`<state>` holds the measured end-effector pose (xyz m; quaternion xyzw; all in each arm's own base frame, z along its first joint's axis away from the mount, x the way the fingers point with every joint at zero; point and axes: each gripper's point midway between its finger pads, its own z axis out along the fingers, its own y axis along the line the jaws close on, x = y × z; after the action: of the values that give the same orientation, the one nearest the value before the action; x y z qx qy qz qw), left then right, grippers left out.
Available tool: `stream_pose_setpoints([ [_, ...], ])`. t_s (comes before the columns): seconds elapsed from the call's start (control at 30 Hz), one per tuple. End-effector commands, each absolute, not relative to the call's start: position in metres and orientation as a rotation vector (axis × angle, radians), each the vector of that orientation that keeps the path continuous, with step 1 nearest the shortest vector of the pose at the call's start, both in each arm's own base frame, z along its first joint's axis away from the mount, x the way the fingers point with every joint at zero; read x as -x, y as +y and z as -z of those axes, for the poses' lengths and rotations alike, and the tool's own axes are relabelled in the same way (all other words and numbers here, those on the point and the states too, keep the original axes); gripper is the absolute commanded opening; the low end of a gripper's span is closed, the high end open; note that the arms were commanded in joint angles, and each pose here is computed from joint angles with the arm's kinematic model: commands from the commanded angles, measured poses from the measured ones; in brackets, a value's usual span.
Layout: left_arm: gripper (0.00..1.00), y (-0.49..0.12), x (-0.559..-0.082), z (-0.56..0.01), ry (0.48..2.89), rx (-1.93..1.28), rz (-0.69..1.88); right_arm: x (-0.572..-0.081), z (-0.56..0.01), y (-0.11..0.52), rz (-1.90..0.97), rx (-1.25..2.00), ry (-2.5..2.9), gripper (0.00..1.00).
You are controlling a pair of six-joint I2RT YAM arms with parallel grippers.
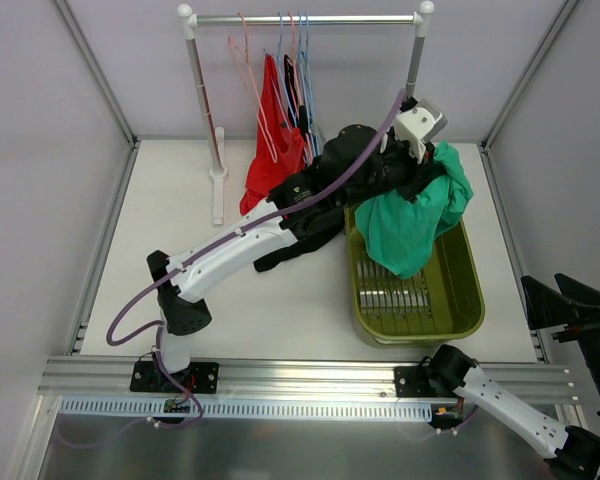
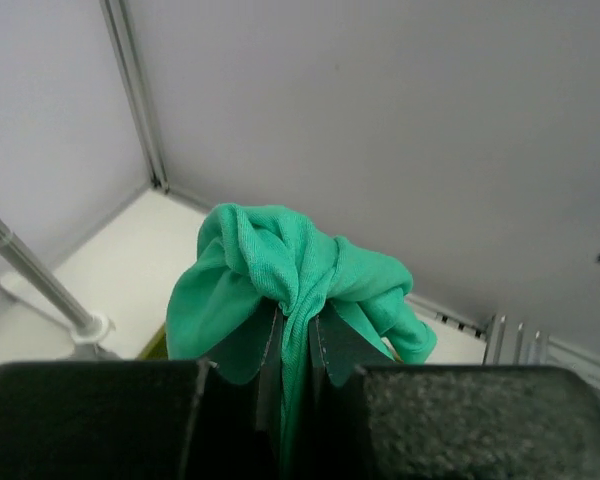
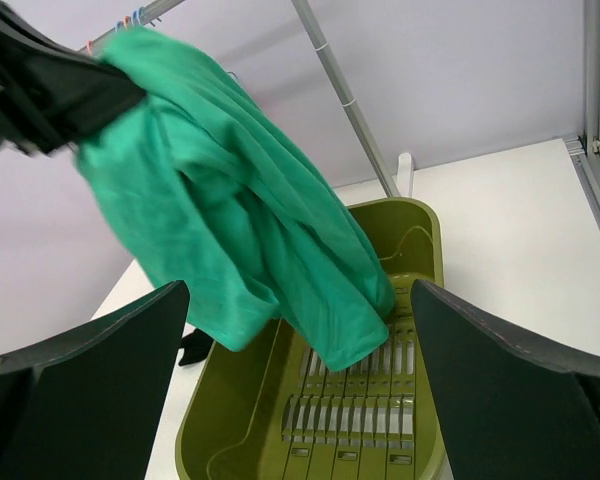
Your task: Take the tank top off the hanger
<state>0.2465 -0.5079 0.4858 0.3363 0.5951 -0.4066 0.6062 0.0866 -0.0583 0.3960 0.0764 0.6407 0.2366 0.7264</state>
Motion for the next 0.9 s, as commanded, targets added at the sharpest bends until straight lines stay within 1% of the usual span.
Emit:
stream_pose_setpoints([
  [0.0,0.0,-0.515,-0.259,-0.482,1.369,-0.701,0.967,-0.087,-0.401,-0.053,-0.539,-0.15,1.416,0.99],
  [0.03,0.0,-0.519,-0.259,-0.469,1.393,-0.72,0.969,-0.09,-0.4,-0.05,-0.529,-0.139,1.428,0.99],
  [0.1,0.58,-0.525,-0.259,-0.457,1.412,-0.742,0.971,-0.093,-0.4,-0.045,-0.52,-0.128,1.443,0.99],
  [0.13,0.79,-0.525,-0.259,-0.451,1.424,-0.747,0.968,-0.096,-0.4,-0.042,-0.502,-0.115,1.456,0.99],
  [0.17,0.98,-0.523,-0.258,-0.454,1.42,-0.745,0.97,-0.098,-0.398,-0.039,-0.48,-0.091,1.466,0.99],
  [0.23,0.99,-0.516,-0.257,-0.458,1.415,-0.742,0.952,-0.101,-0.396,-0.035,-0.465,-0.076,1.482,0.99],
  [0.33,0.99,-0.491,-0.257,-0.485,1.381,-0.692,0.903,-0.108,-0.39,-0.03,-0.425,-0.067,1.512,1.0],
  [0.37,0.99,-0.474,-0.258,-0.502,1.365,-0.646,0.874,-0.112,-0.388,-0.026,-0.41,-0.06,1.526,0.99],
  [0.47,0.99,-0.437,-0.265,-0.521,1.368,-0.559,0.758,-0.119,-0.381,-0.019,-0.374,-0.047,1.562,0.99],
  [0.5,0.99,-0.416,-0.28,-0.522,1.39,-0.476,0.641,-0.123,-0.378,-0.013,-0.365,-0.036,1.58,0.99],
  [0.57,0.99,-0.387,-0.295,-0.524,1.422,-0.368,0.505,-0.129,-0.373,-0.004,-0.35,-0.015,1.608,0.99],
  [0.6,0.99,-0.366,-0.307,-0.522,1.445,-0.294,0.382,-0.133,-0.371,0.005,-0.346,0.01,1.627,0.99],
  [0.7,0.99,-0.339,-0.324,-0.521,1.484,-0.23,0.241,-0.139,-0.368,0.026,-0.372,0.084,1.648,0.99],
  [0.73,0.99,-0.319,-0.339,-0.524,1.493,-0.162,0.181,-0.143,-0.365,0.034,-0.361,0.112,1.669,0.99],
  [0.77,0.99,-0.315,-0.35,-0.508,1.54,-0.172,0.132,-0.145,-0.364,0.04,-0.362,0.127,1.681,1.0],
  [0.83,0.97,-0.302,-0.374,-0.498,1.615,-0.112,0.256,-0.148,-0.357,0.053,-0.362,0.173,1.717,1.0],
  [0.87,0.9,-0.296,-0.379,-0.486,1.663,-0.113,0.274,-0.149,-0.355,0.056,-0.369,0.182,1.724,0.99],
])
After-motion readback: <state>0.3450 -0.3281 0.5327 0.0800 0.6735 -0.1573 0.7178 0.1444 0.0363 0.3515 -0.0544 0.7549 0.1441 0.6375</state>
